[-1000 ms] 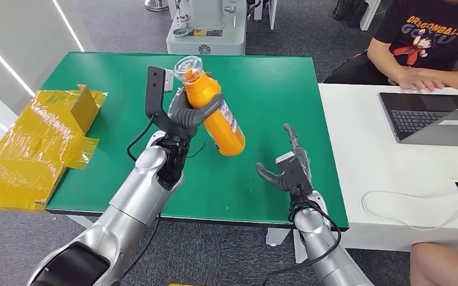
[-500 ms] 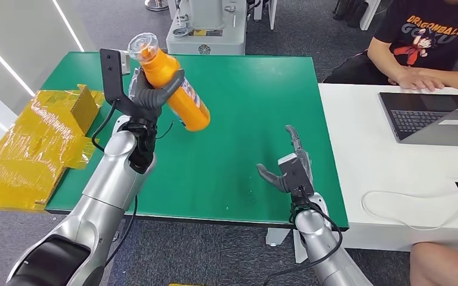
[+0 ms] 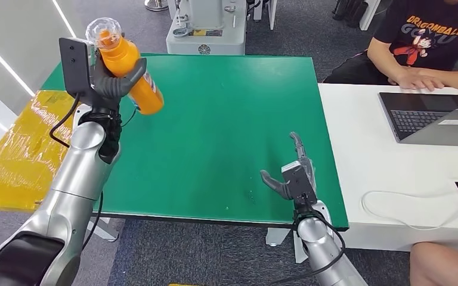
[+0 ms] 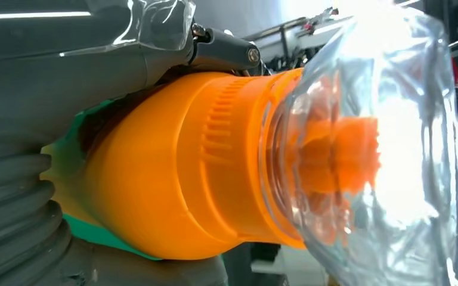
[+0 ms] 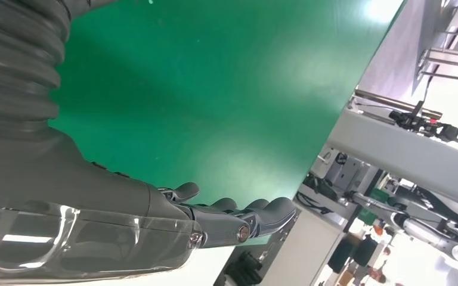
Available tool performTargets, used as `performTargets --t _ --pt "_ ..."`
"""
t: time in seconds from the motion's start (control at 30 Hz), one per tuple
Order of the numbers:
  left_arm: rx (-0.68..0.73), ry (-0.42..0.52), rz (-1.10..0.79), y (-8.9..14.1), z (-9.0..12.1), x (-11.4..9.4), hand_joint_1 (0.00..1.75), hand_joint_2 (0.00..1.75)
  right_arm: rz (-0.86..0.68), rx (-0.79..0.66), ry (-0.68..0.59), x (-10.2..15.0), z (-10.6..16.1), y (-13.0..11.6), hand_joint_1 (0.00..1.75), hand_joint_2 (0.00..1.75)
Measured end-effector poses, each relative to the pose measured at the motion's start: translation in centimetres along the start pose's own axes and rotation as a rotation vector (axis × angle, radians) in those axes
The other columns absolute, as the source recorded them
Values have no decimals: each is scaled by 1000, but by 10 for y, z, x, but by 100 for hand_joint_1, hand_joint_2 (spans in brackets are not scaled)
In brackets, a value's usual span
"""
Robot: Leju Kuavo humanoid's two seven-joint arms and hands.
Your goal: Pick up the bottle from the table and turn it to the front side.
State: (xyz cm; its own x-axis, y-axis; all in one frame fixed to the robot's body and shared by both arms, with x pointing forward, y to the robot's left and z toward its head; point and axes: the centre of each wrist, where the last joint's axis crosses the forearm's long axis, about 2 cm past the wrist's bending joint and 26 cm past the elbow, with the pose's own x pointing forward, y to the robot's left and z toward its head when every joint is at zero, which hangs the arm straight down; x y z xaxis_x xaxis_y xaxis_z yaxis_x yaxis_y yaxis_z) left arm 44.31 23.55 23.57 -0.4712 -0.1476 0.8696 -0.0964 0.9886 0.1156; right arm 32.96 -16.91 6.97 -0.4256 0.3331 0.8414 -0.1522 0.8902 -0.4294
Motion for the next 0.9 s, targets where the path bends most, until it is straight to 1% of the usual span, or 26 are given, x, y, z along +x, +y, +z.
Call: performTargets --t 0.17,0.43,0.57,0.7,0.8,0.9 --pt "-14 -51 -160 23 -11 3 175 175 5 -8 5 -1 8 -1 0 175" --pt "-73 -77 -441 50 -22 4 175 175 12 -16 9 -3 20 -4 0 175" --pt "-84 -66 -536 69 -27 3 175 175 8 -9 6 -3 23 -5 0 175" --pt "-86 -50 -631 92 -27 -2 175 175 9 -5 3 -3 23 -5 0 175" --pt "-96 -35 -736 112 -26 -5 175 175 10 -3 -1 -3 23 -5 0 175" --pt "-120 2 -849 129 -26 -7 175 175 9 0 -3 -3 23 -6 0 175"
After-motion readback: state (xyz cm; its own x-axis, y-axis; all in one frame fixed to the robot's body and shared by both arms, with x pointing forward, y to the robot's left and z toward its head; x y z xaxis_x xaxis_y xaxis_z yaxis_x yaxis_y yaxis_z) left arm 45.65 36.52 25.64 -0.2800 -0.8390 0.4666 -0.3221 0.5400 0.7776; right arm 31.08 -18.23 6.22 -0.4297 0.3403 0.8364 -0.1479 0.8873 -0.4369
